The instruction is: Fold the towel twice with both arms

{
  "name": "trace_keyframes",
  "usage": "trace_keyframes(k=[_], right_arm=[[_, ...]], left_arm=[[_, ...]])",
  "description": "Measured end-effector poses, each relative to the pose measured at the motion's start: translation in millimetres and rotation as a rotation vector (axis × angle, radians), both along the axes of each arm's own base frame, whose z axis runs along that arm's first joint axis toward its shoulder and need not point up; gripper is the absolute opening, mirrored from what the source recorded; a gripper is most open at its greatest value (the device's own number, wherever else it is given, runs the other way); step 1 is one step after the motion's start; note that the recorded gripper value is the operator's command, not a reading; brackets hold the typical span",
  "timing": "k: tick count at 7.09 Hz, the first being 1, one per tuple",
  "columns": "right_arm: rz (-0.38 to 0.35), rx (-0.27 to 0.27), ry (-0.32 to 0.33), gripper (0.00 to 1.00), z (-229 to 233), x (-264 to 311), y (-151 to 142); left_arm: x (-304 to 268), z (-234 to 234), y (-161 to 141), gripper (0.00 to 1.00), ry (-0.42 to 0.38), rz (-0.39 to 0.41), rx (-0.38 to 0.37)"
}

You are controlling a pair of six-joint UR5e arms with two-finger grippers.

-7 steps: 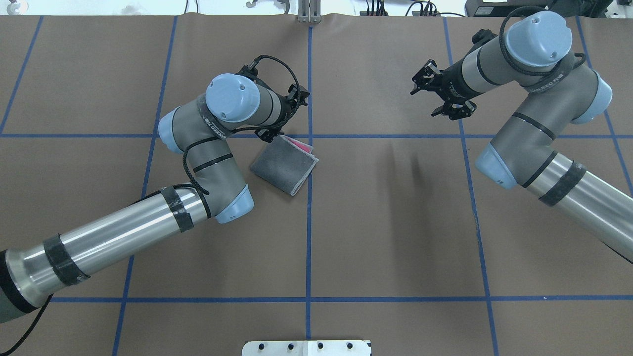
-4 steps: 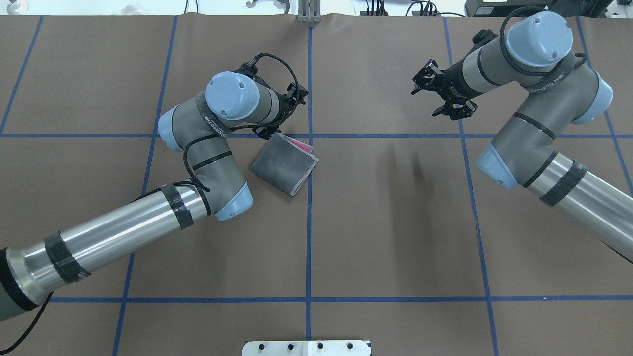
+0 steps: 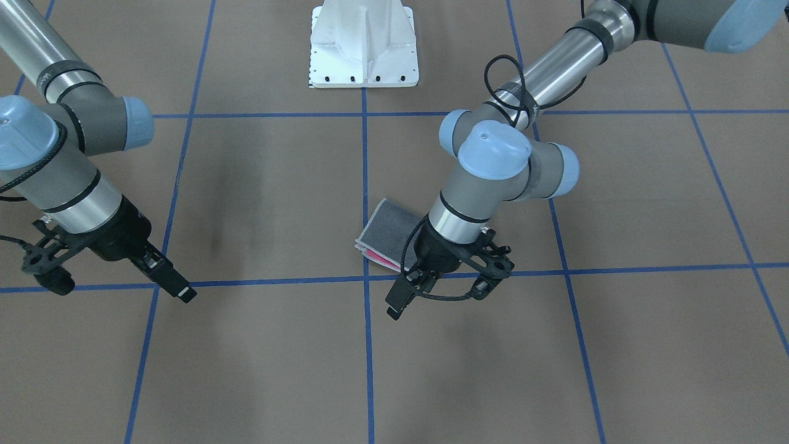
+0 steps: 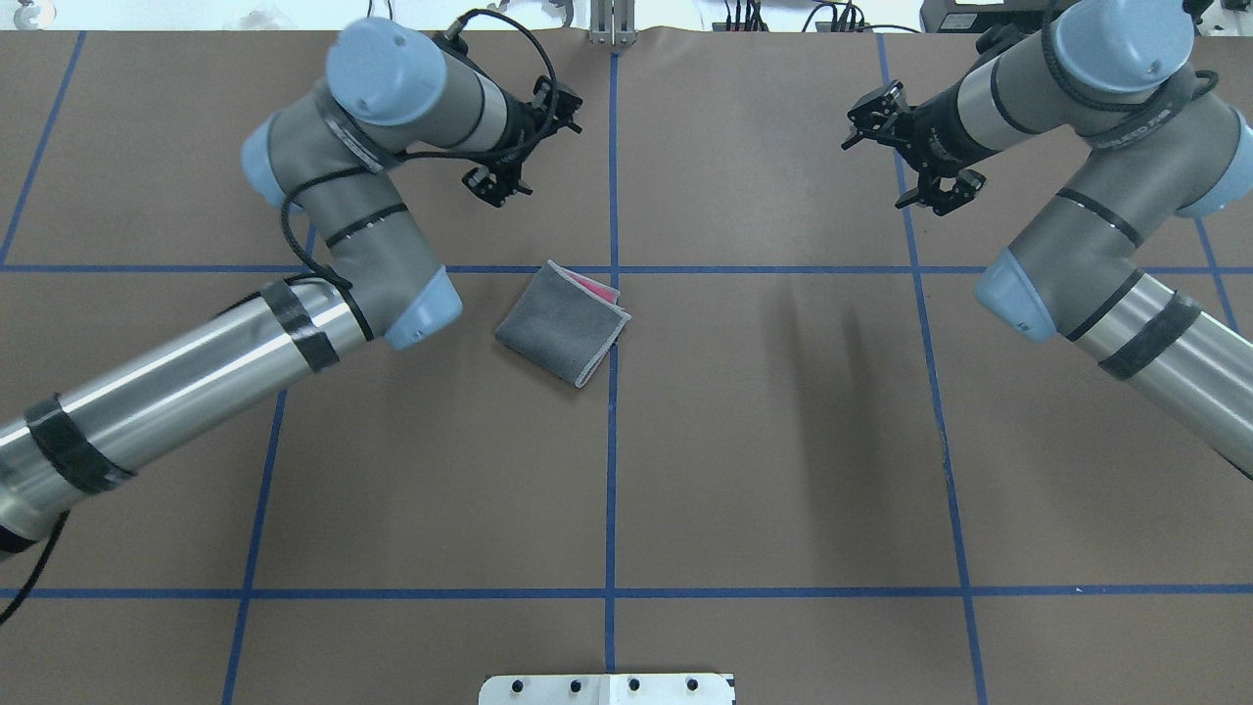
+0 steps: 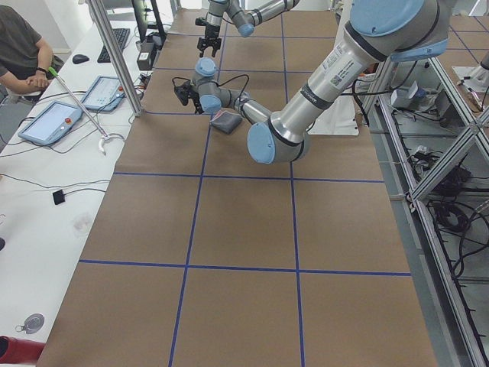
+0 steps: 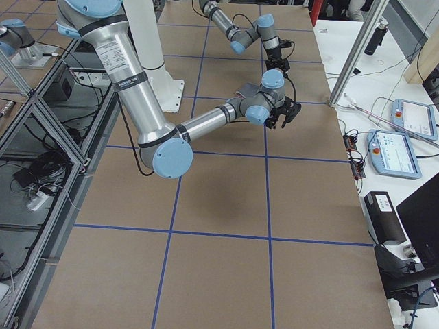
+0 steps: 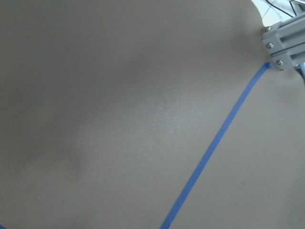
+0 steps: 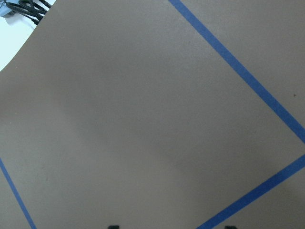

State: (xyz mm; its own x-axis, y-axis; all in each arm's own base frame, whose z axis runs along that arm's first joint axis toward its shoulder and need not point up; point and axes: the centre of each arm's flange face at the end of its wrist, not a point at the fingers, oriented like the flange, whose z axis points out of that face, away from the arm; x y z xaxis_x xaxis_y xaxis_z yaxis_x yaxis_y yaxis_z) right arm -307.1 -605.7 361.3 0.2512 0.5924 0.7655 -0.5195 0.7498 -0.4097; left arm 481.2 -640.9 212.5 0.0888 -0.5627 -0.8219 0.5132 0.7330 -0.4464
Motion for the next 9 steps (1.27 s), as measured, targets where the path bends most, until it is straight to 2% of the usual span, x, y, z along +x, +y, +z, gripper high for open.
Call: trace_keyframes(k=[1,2,4,6,7,8,9], right_arm=[[-0.029,0.053,0.021,1.00,10,27,-2],[-0.079,0.137,0.060,1.00,24,47,2],[-0.227,0.320,0.184,1.00,70,86,14],[-0.392,0.444,0.308,1.00,123,137,22],[-0.477,0.489,0.362,1.00,156,163,33],[-0.545,0.510,0.393,1.00,187,187,46],[-0.579,0.504,0.389,1.00,211,208,60]], left_arm=[[-52,18,-12,1.00,-0.008,0.033,0.024],[-98,45,-13,1.00,-0.067,0.075,0.082],[-180,95,8,1.00,-0.314,0.225,0.245],[-268,155,31,1.00,-0.545,0.406,0.412],[-312,203,46,1.00,-0.637,0.507,0.490],[-350,253,64,1.00,-0.701,0.604,0.542],[-383,297,86,1.00,-0.729,0.674,0.560]])
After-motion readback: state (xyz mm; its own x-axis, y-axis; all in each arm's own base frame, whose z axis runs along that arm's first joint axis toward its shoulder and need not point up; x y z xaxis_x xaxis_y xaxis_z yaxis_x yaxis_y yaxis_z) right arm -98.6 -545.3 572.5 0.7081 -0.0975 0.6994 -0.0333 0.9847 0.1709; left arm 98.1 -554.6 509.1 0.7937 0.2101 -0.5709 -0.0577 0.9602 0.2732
